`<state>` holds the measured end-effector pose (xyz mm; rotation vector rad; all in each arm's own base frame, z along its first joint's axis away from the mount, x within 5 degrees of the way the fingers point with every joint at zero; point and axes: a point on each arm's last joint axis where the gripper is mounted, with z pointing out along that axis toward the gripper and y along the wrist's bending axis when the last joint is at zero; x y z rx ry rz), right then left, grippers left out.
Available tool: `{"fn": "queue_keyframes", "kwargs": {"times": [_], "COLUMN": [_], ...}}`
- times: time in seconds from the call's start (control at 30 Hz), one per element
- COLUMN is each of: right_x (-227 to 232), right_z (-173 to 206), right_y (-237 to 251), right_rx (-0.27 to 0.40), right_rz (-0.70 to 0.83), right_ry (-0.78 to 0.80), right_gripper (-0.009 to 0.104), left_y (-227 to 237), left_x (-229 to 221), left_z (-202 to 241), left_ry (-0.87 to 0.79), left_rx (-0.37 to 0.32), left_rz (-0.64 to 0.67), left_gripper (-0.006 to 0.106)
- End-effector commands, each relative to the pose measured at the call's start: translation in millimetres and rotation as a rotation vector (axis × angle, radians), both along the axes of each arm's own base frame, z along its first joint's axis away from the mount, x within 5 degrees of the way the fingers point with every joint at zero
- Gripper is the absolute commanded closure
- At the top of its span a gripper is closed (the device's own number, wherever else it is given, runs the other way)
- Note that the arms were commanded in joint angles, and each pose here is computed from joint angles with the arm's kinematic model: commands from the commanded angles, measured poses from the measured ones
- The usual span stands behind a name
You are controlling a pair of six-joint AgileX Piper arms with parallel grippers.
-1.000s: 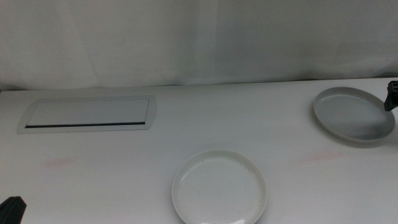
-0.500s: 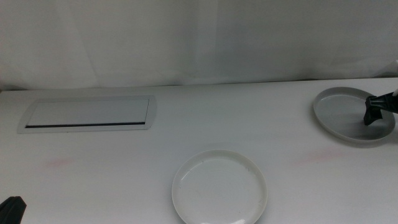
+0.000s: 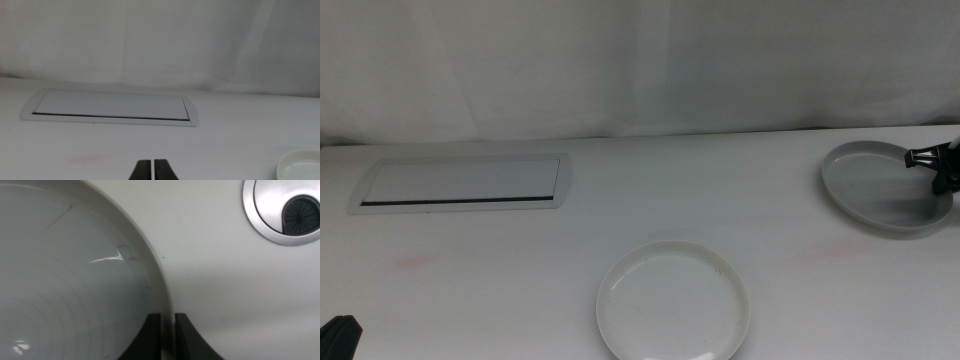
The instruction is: Stack the three bowls on top of each other.
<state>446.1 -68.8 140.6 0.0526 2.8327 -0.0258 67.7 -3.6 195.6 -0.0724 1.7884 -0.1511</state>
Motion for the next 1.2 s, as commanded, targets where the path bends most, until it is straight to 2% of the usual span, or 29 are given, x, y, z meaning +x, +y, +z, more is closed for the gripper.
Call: {"fn": "queue_keyframes", "kwargs": {"times": [0.0, 0.6, 1.17], "right_x": [-4.0, -1.2, -26.2], "right_z": [-22.5, -13.6, 85.3], "right_y": [-0.9, 3.6, -5.5], "right_rx": [-0.01, 0.064, 0.035], "right_rz": [0.016, -0.066, -0.024], "right_ry": [0.071, 0.022, -0.087], "right_gripper": [0.098, 0.098, 0.098], "left_y": [0.1, 0.1, -0.1], "left_x": [-0.5, -0.5, -0.3], "left_z": [-0.4, -0.4, -0.2], "left_ry": [-0.012, -0.012, -0.019], "left_rx": [-0.003, -0.003, -0.004], "left_rz": [0.002, 0.002, 0.0], "left_gripper": [0.103, 0.103, 0.103]}}
